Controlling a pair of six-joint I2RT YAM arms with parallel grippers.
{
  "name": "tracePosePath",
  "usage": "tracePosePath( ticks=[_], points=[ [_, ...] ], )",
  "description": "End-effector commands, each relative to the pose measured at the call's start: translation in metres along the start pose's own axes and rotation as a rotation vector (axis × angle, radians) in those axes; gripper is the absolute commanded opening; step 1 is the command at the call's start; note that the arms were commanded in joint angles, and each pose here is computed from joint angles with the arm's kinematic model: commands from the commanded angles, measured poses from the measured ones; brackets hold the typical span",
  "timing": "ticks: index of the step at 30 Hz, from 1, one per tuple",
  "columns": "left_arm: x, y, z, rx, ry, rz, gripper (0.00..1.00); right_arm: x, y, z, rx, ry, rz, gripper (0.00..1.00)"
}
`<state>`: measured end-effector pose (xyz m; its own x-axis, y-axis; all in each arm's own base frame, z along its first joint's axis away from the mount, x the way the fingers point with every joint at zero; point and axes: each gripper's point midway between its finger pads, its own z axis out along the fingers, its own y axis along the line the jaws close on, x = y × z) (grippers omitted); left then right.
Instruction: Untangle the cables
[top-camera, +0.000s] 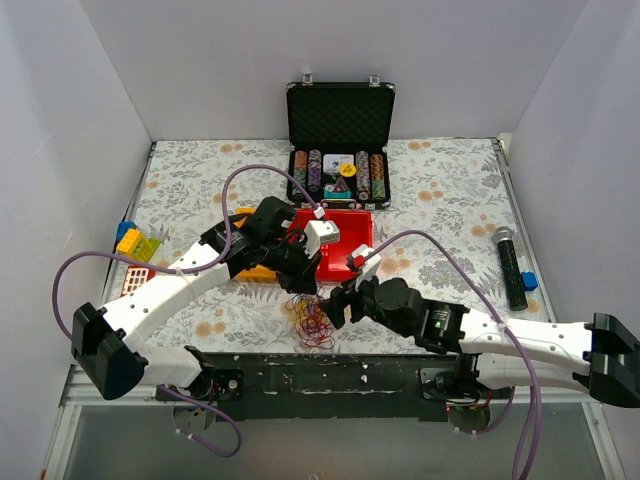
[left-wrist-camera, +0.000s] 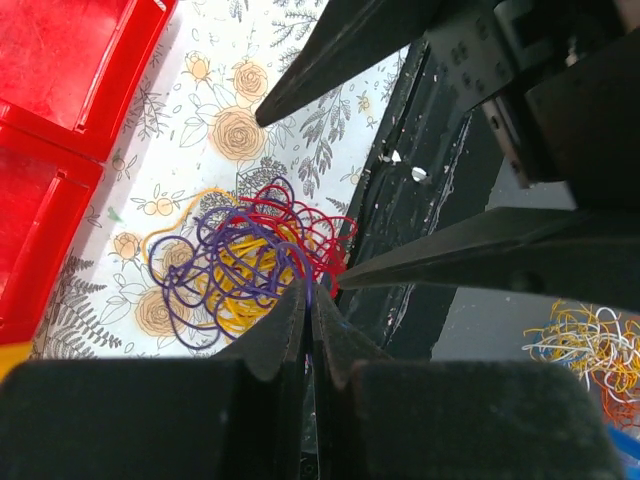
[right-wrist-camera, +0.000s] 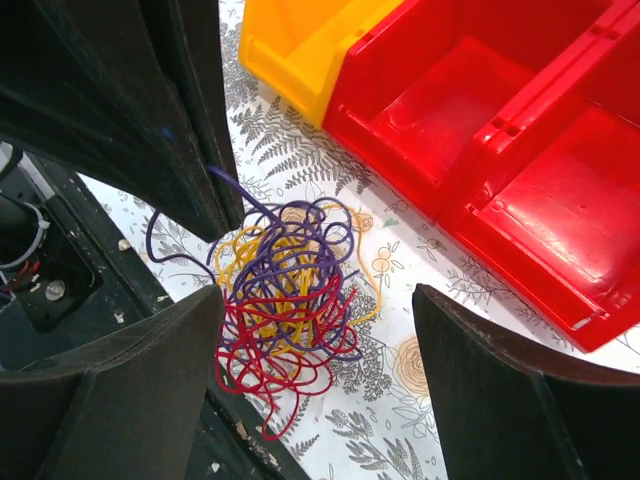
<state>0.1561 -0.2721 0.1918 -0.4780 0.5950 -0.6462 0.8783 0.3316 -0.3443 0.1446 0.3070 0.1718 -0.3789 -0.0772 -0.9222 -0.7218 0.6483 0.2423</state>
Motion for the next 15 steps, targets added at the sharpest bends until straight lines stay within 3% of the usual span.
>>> tracePosePath(
  ticks=[1,9,15],
  points=[
    [-0.008,-0.012,-0.015,0.019,-0.031,0.038,0.0,-0.026,0.013,0.012,-0.022,-0.143,-0.035,0.83],
    [-0.015,-0.03,-0.026,0.083,-0.064,0.063,0.0,-0.036,-0.003,0.028,0.13,-0.256,-0.008,0.77],
    [-0.03,-0.062,-0.046,0.216,-0.118,0.108,0.0,-0.025,-0.004,0.046,0.173,-0.259,-0.02,0.7]
  ],
)
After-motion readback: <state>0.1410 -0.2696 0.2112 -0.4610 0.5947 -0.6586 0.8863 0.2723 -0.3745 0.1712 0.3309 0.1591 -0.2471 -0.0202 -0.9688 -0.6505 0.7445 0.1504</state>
